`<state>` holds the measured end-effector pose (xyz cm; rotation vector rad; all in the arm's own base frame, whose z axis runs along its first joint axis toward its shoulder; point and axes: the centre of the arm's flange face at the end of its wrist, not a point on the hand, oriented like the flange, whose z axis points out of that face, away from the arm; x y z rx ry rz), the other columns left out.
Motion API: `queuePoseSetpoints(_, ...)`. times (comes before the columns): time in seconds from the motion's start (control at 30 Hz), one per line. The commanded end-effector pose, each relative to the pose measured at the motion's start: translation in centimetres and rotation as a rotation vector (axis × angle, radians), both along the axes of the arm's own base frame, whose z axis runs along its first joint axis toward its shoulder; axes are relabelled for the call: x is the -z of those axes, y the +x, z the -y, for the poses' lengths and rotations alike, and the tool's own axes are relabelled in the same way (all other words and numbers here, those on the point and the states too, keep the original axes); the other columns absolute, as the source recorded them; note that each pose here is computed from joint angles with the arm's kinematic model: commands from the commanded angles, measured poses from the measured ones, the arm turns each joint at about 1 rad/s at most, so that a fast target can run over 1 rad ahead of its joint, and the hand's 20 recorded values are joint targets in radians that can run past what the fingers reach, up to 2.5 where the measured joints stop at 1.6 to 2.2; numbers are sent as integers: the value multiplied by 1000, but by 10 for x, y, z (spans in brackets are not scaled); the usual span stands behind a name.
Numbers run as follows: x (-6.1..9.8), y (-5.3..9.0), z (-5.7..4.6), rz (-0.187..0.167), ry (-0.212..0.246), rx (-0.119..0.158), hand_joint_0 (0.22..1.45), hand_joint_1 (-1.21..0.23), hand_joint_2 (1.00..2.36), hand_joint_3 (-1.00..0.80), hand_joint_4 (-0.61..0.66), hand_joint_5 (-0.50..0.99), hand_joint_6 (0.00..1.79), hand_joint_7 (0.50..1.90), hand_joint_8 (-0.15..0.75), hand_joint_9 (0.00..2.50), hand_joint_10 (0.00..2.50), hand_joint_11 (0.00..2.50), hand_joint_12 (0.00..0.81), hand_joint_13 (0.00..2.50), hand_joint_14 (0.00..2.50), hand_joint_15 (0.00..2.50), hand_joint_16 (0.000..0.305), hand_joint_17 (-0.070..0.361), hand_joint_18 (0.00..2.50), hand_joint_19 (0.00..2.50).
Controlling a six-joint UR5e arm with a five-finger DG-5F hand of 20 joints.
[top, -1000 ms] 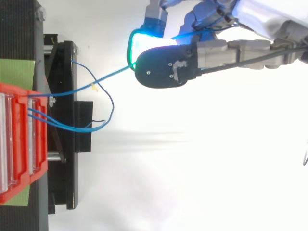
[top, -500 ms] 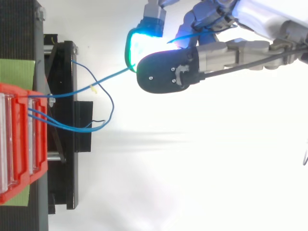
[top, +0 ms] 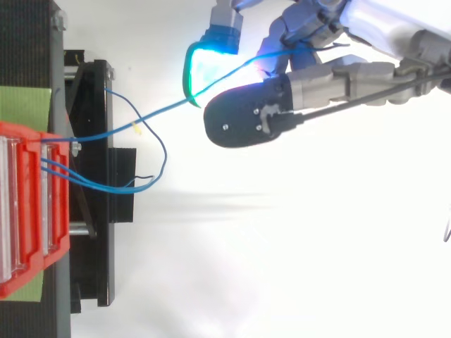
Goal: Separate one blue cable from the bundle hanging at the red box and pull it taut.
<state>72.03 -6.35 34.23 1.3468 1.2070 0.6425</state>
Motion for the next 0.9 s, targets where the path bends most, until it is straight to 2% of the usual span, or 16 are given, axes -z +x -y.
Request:
queuePoseSetpoints(0.0,0,0,0,0,0,-1,512,-748,1000,-500,32,-222,920,959,254,894,871,1425,331,958,1753,1291,45,101,970,1270)
queuePoseSetpoints(0.23,1,0,0,-2,0,-1,467,-746,1000,-500,53,-224,915,921,275,884,988,1334,346,956,1840,1210,49,110,1001,1249)
queuePoseSetpoints(0.37,0,0,0,0,0,-1,474,-666,1000,-500,50,-224,911,913,274,892,972,1335,337,949,1855,1184,48,109,1002,1246)
queuePoseSetpoints(0.6,0,0,0,0,0,1,616,-503,1000,-500,6,-220,905,1001,232,930,744,1506,299,936,1730,1306,39,88,943,1291)
queuePoseSetpoints(0.73,0,0,0,0,0,1,633,-534,1002,-478,5,-220,913,1011,229,929,751,1521,305,930,1749,1307,39,87,944,1297)
queuePoseSetpoints(0.87,0,0,0,0,0,1,639,-594,1013,-364,1,-219,921,1037,228,926,746,1519,305,922,1770,1300,39,87,943,1300)
